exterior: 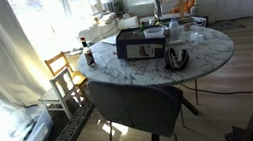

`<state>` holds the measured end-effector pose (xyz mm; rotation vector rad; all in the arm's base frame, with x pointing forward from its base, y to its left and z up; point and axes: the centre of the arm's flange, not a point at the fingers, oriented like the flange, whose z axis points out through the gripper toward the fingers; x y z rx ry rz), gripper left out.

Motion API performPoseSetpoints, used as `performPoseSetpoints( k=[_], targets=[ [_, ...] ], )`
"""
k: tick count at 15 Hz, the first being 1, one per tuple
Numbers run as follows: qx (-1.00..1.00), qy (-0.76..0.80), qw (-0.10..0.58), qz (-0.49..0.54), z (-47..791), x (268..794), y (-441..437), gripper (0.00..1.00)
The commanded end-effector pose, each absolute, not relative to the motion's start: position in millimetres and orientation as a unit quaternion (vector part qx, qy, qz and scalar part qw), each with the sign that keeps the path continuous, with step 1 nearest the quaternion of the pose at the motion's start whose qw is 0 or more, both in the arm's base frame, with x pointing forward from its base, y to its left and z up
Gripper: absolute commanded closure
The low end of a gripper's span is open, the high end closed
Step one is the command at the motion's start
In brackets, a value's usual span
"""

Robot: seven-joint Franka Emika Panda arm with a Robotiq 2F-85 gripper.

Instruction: Remove the content from the transparent box and put then in the bowl in the box

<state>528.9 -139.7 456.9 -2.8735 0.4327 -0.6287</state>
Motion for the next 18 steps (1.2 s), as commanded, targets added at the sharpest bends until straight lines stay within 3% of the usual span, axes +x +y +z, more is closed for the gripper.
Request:
performPoseSetpoints(
  k=[1, 18],
  targets=[
    [-0.966, 0.122, 0.110, -0.199, 444, 524, -125, 1.00],
    [-0.968, 0.077, 0.073, -0.227, 395, 554, -141, 1.00]
  ],
)
